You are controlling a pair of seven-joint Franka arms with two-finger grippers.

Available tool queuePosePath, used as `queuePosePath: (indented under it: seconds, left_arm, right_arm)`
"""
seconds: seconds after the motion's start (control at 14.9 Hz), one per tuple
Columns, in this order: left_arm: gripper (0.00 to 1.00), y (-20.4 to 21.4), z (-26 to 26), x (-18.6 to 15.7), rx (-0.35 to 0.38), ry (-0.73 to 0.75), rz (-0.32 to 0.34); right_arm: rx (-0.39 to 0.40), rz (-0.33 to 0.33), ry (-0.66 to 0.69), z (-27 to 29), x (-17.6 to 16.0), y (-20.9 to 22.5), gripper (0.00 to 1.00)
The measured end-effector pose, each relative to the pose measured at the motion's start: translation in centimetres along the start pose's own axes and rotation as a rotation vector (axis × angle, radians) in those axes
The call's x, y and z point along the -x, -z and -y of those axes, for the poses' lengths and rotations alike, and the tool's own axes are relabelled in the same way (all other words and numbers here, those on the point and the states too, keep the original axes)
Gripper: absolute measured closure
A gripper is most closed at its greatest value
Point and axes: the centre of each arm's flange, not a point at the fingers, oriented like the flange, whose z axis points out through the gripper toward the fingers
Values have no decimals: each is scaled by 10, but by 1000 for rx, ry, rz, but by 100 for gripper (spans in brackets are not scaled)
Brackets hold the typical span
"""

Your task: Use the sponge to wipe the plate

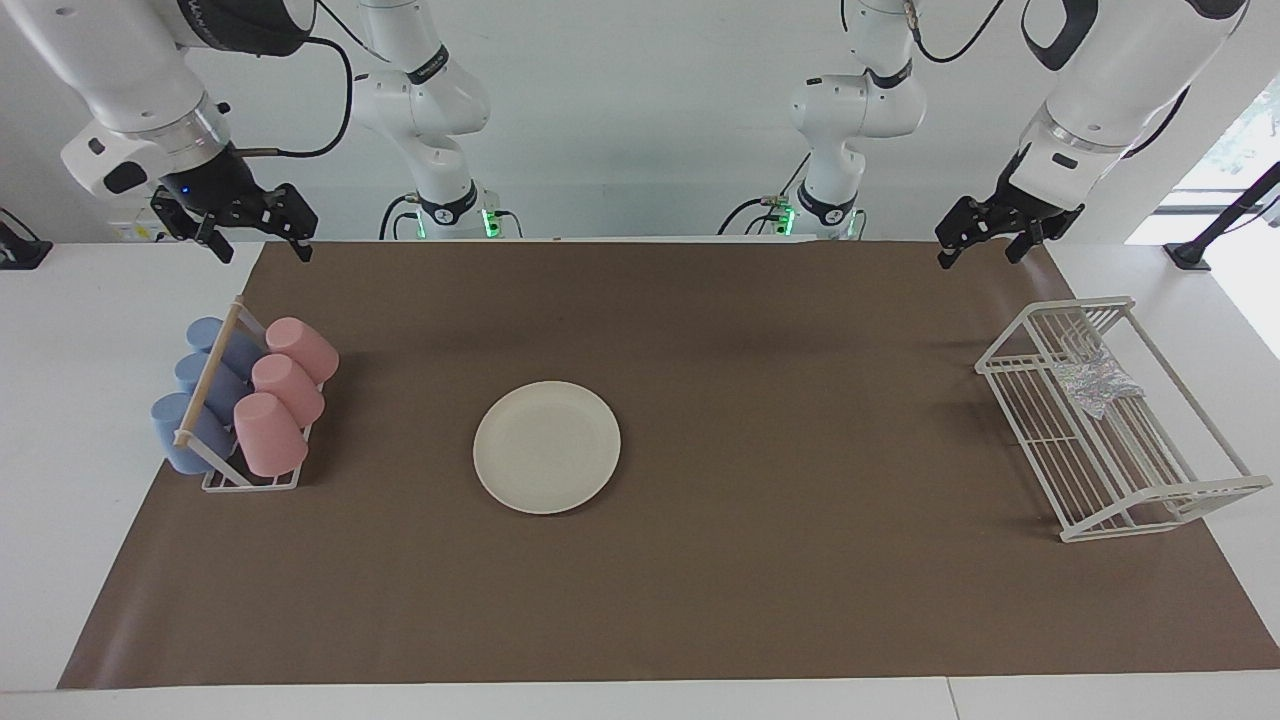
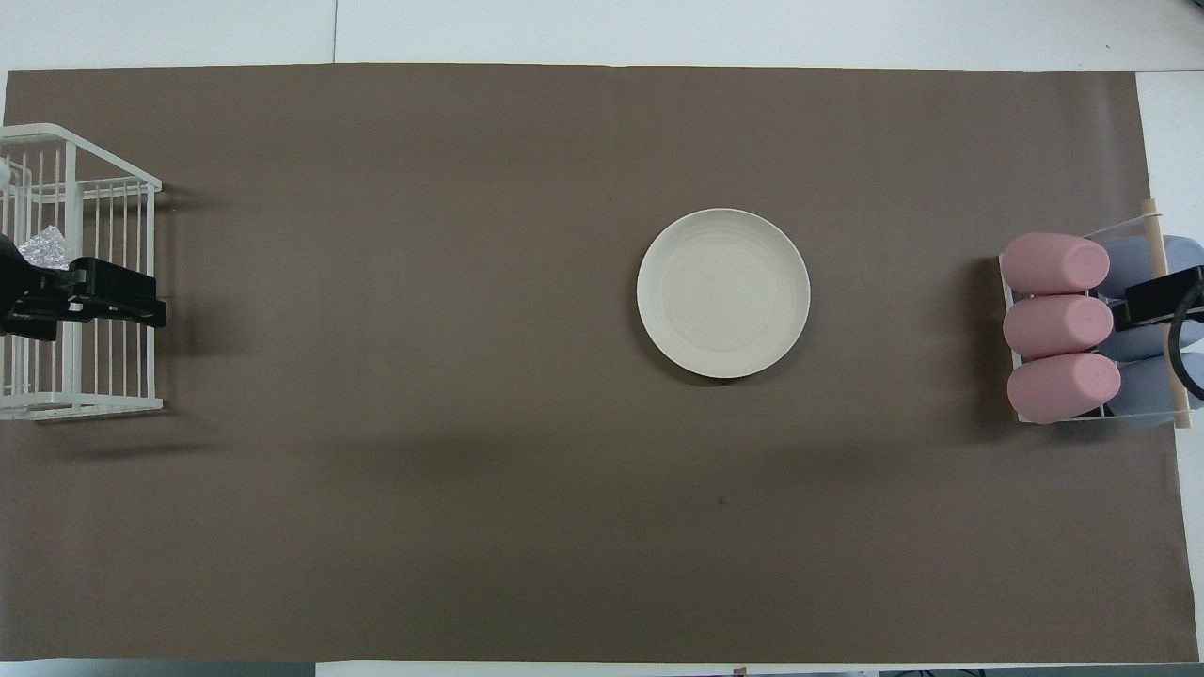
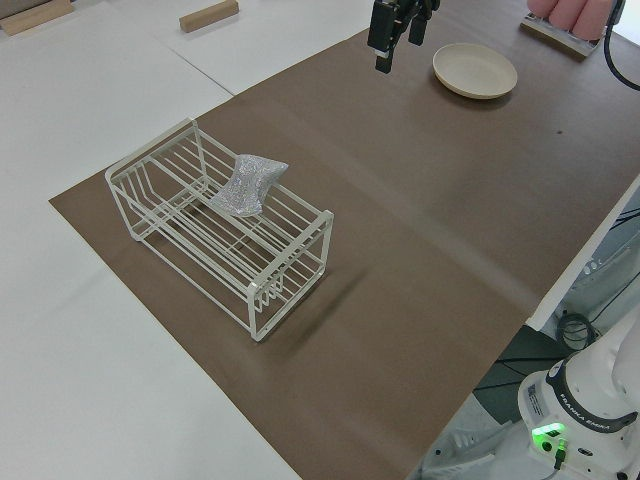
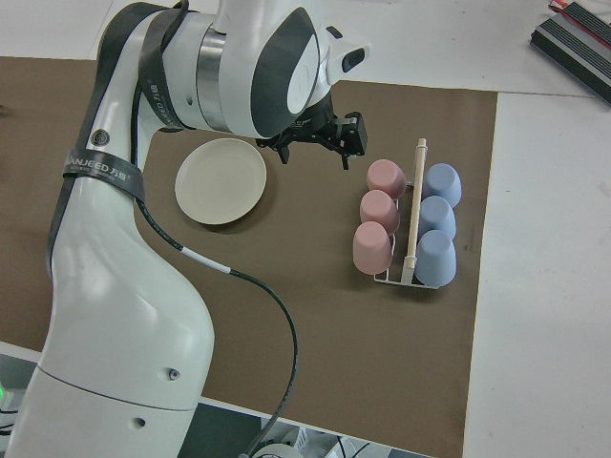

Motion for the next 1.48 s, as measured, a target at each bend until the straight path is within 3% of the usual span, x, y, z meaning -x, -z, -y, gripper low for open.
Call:
queuePosePath:
  seconds: [0.67, 0.87, 1.21, 1.48]
  left_arm:
    - [0, -3, 0, 1, 0, 8, 4]
    - [0, -13, 1, -3, -3, 57, -25]
    - [0, -64, 15, -14, -193, 107, -5]
    - [0, -122, 29, -48, -425, 108, 13]
  right_arm:
    - [0, 0, 1, 1, 0, 0, 0]
    - [0, 0, 1, 1, 0, 0, 0]
    - [0, 0, 1, 1, 0, 0, 0]
    - [0, 0, 1, 1, 0, 0, 0]
